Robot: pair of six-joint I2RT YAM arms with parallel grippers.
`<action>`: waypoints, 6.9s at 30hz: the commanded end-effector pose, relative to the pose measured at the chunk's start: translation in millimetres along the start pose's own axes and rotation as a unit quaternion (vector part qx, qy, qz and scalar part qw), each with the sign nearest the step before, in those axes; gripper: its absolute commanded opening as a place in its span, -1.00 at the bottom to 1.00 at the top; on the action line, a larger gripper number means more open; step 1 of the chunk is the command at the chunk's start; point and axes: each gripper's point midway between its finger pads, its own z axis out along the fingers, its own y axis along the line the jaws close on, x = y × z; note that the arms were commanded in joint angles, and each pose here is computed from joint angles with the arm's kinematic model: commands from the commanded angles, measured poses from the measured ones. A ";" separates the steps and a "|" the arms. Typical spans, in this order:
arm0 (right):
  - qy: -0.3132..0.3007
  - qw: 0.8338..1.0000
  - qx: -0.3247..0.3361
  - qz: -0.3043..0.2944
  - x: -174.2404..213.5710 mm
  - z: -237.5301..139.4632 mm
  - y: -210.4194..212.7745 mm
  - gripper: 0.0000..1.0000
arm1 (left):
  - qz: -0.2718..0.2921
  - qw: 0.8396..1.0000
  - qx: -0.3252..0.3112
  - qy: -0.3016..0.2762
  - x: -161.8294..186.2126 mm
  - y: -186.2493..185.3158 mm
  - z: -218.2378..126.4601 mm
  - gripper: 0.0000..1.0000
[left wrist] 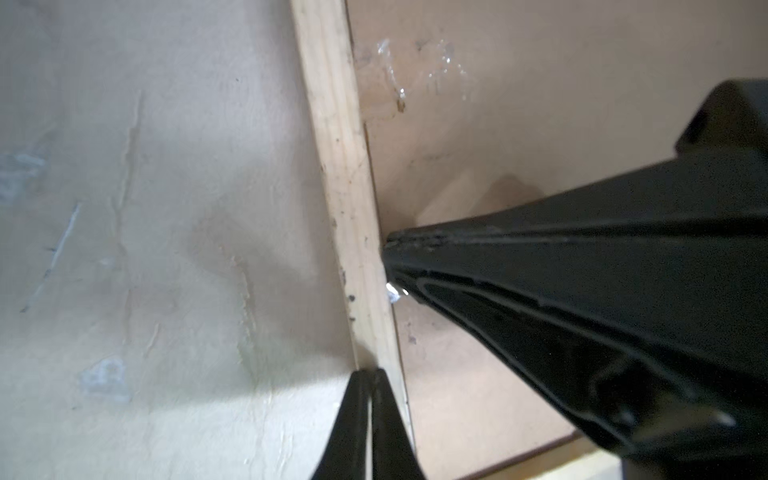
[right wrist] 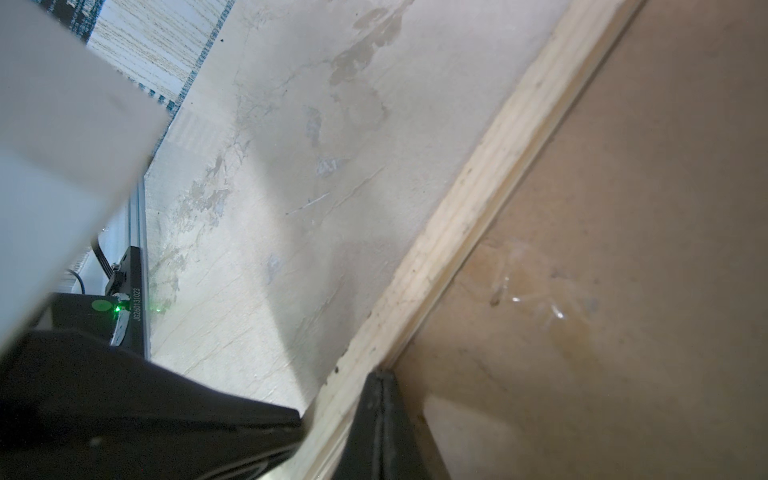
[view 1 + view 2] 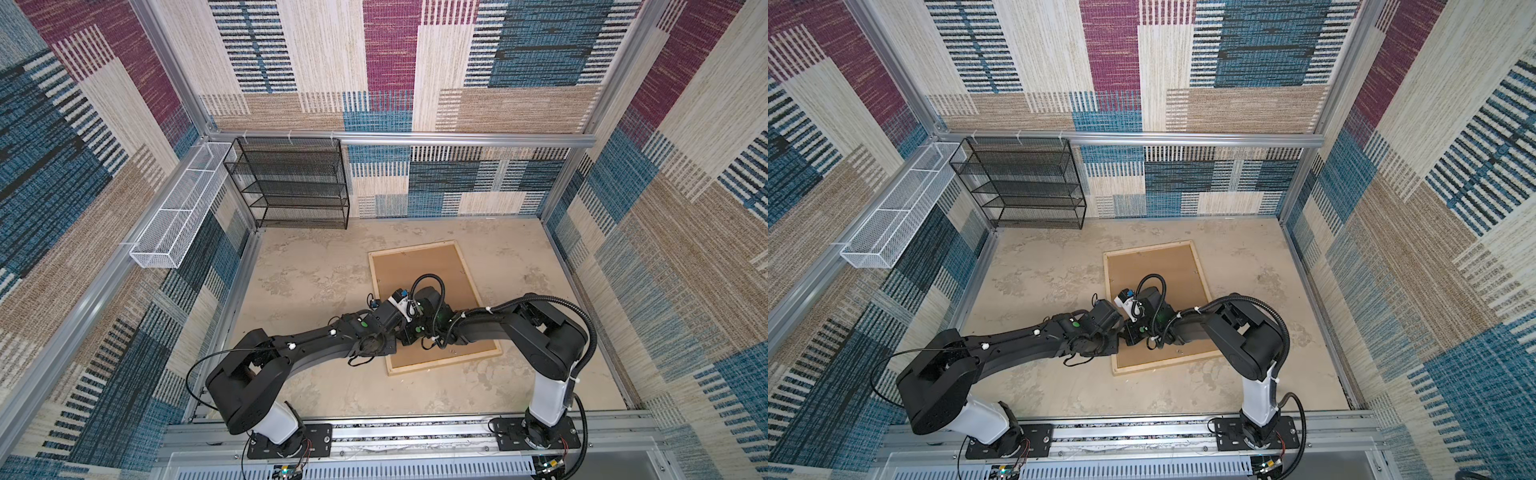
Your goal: Put the photo into the frame
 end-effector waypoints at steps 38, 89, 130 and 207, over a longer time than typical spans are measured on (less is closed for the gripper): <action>0.054 0.992 0.031 0.112 28.8 -9.4 -21.4 -1.00 | 0.023 0.999 -0.019 0.038 16.9 10.4 9.6 -0.74; -0.039 0.982 0.141 0.122 -3.1 -53.4 -44.5 -0.58 | 0.035 0.999 -0.007 0.017 2.2 -1.6 5.4 -0.50; -0.173 0.928 0.326 0.055 -227.6 -150.1 -229.5 0.15 | 0.088 0.986 0.136 -0.042 29.4 -56.2 -31.2 -0.50; -0.205 0.882 0.324 0.272 -37.3 -281.2 -247.2 -0.04 | -0.033 0.992 0.035 -0.117 -207.5 54.3 30.7 -0.38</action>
